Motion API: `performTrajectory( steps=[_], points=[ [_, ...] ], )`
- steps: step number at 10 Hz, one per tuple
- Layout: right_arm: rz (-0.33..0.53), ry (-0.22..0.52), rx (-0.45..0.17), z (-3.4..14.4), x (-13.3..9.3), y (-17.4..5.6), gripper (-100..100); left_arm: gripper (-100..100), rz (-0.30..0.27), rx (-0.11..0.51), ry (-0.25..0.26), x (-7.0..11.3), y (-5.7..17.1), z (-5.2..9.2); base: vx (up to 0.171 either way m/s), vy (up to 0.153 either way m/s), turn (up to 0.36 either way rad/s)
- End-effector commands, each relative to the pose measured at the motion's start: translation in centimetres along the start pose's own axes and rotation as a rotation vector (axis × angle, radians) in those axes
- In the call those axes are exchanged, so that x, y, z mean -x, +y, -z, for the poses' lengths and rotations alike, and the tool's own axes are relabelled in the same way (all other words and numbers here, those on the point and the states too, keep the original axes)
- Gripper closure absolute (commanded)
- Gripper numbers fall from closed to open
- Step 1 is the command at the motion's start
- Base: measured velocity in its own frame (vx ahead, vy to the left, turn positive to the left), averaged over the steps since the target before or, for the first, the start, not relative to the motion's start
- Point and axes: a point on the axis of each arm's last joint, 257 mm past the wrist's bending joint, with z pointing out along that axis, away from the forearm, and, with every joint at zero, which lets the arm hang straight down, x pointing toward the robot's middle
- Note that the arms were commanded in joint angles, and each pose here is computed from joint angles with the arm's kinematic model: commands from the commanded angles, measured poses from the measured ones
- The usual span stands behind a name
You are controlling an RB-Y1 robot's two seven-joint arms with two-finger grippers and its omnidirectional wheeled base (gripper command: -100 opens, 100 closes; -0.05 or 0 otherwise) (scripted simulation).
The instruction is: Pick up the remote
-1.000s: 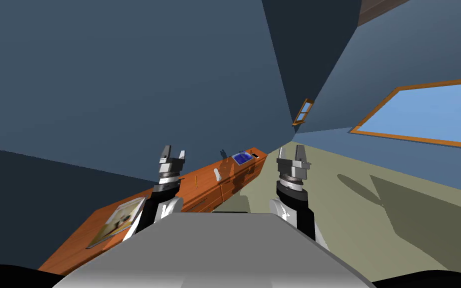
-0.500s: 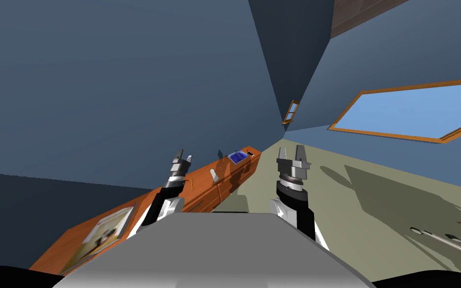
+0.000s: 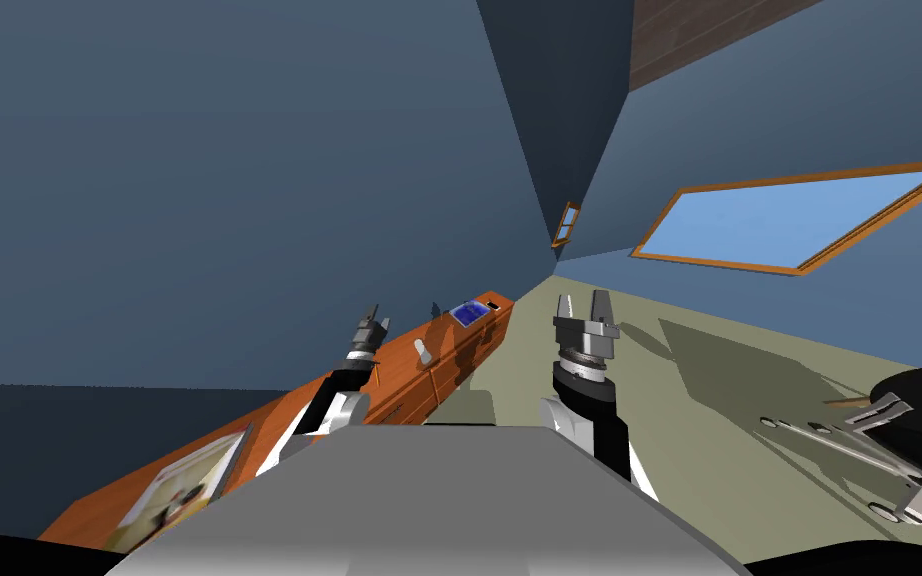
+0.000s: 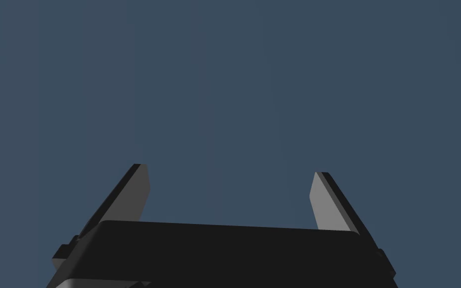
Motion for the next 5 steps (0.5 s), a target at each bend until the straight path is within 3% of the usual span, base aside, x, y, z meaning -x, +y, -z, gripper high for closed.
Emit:
performTrajectory(
  steps=[1,2,3,4,5],
  points=[
    [0.000,0.000,0.000,0.0,0.0,0.0,0,-100,-0.006,0.086,0.020,0.0,3.2,0.0,-0.018,0.001,-0.255],
    [0.000,0.000,0.000,0.0,0.0,0.0,0,-100,-0.007,0.106,0.019,0.1,3.8,0.0,-0.011,0.005,-0.089],
    [0.000,0.000,0.000,0.0,0.0,0.0,0,-100,-0.012,0.162,0.031,0.1,5.9,0.2,-0.007,-0.001,-0.175],
    [0.000,0.000,0.000,0.0,0.0,0.0,0,-100,-0.012,0.171,0.032,0.1,6.1,0.2,-0.004,0.001,-0.091],
    [0.000,0.000,0.000,0.0,0.0,0.0,0,-100,-0.018,0.236,0.044,0.1,8.4,0.6,-0.002,-0.003,-0.187]
  ],
)
